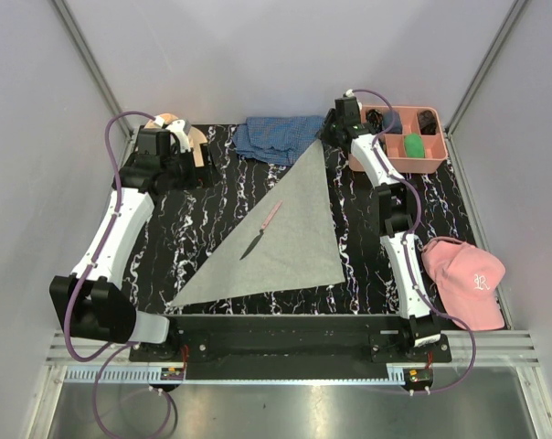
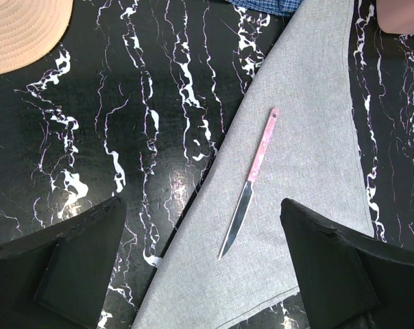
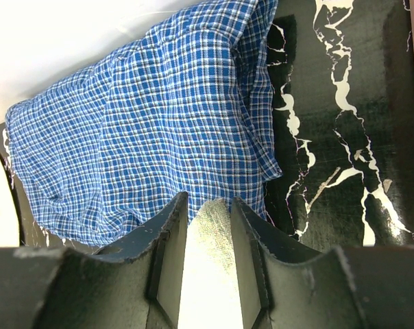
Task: Fold the napkin, place the utensils inside, and roll it up
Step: Fold the napkin
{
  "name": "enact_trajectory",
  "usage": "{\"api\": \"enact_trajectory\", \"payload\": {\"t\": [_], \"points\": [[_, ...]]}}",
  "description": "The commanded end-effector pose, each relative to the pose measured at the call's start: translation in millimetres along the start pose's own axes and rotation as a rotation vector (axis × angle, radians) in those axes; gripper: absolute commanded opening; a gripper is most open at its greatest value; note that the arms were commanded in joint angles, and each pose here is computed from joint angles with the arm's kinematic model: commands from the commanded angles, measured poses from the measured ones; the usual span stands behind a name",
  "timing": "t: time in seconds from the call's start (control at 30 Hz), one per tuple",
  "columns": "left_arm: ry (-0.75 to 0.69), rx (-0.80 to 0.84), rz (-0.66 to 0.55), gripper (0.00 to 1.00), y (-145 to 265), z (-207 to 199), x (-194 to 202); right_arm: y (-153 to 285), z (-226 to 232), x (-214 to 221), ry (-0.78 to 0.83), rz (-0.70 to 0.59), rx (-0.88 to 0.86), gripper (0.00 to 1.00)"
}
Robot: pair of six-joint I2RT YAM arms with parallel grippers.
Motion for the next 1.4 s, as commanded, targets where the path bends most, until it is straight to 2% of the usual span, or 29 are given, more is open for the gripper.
{"api": "enact_trajectory", "payload": {"t": [0.0, 0.17, 0.3, 0.43, 0.53, 0.7, 0.9, 0.93, 1.0, 1.03, 1.1, 1.37], "points": [[-0.001, 0.049, -0.030, 0.99, 1, -5, -7, -6, -4, 5, -0.003, 0.004, 0.010, 0.40], [-0.002, 0.051, -0.034, 0.99, 2, -6, -7, -9, -5, 11, -0.002, 0.019, 0.009, 0.37], [-0.002, 0.048, -0.032, 0.99, 2, -5, -7, -8, -4, 7, 0.004, 0.007, 0.006, 0.24], [-0.001, 0.050, -0.033, 0.99, 2, -6, -7, 0, 2, -3, 0.019, -0.017, -0.012, 0.04], [-0.003, 0.050, -0.035, 0.99, 3, -5, -7, 8, 8, -10, 0.025, -0.029, -0.023, 0.00], [-0.002, 0.050, -0.035, 0.99, 3, -6, -7, 36, 22, -31, 0.029, -0.076, -0.058, 0.00], [-0.002, 0.057, -0.036, 0.99, 4, -7, -7, 75, 40, -34, 0.055, -0.094, -0.101, 0.00], [-0.002, 0.058, -0.039, 0.99, 5, -7, -7, 74, 37, -19, 0.056, -0.057, -0.094, 0.00], [-0.003, 0.060, -0.040, 0.99, 5, -7, -7, 94, 49, -25, 0.056, -0.095, -0.136, 0.00], [-0.001, 0.060, -0.040, 0.99, 5, -7, -7, 94, 43, -9, 0.051, -0.057, -0.124, 0.00], [-0.002, 0.062, -0.041, 0.99, 5, -8, -8, 112, 52, -9, 0.049, -0.073, -0.159, 0.00], [-0.003, 0.063, -0.045, 0.99, 6, -8, -8, 144, 66, 45, 0.064, 0.044, -0.222, 0.00]]}}
Point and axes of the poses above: each gripper's point midway between its finger pads, its own y axis back along the fingers, its own z axis along the line the jaws close on, x = y × z, the point moved 8 cm from there along y, back along the fingers, and after that the axes turned 9 degrees about y, right-handed, at the moved point
